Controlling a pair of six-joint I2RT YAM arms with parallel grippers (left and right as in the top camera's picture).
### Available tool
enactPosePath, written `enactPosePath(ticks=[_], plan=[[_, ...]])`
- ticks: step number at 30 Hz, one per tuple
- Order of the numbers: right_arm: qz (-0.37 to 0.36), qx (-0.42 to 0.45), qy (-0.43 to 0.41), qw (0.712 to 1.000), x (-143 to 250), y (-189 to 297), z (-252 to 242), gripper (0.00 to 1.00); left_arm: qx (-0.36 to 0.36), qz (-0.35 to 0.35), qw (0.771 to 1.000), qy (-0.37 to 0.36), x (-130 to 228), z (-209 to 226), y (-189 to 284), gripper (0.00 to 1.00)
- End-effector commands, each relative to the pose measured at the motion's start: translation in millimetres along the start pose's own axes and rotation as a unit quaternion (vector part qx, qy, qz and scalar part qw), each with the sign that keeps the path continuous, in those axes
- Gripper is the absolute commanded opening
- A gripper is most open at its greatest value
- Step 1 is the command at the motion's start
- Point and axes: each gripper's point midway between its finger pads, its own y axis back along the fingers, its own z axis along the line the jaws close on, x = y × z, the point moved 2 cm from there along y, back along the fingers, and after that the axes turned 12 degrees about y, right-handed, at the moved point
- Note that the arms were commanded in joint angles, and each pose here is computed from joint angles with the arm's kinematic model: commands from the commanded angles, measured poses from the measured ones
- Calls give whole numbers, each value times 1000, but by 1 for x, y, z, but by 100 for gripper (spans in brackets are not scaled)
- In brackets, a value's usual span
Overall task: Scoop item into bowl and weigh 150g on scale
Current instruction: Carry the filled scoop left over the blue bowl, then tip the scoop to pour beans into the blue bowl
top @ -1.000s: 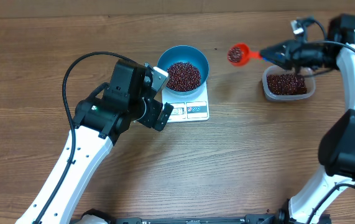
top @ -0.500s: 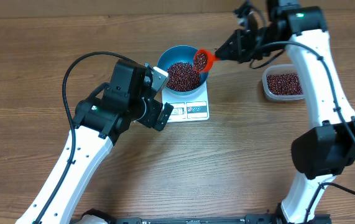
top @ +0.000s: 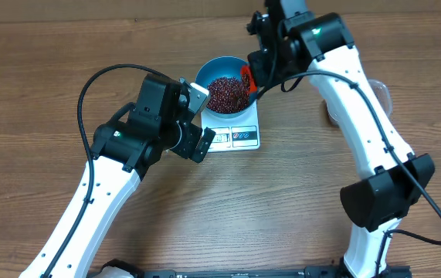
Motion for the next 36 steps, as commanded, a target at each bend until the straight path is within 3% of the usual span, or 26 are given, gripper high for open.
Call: enactPosePath(ticks=[1,8,24,30,36], plan=[[-21,97,19,995,-11,23,-10,4,9,3,1000,-12,0,-4,-2,99],[-21,156,58,986,-16,28,7,4,9,3,1000,-12,0,-4,-2,100],[-26,149,66,986,-19,27,16,4,9,3,1000,-12,0,-4,-2,99],[-50,94,46,993,-19,43,14,4,9,3,1000,-12,0,-4,-2,99],[-89,32,-7,995,-8,85,-21,4,9,3,1000,-12,0,-4,-2,100]])
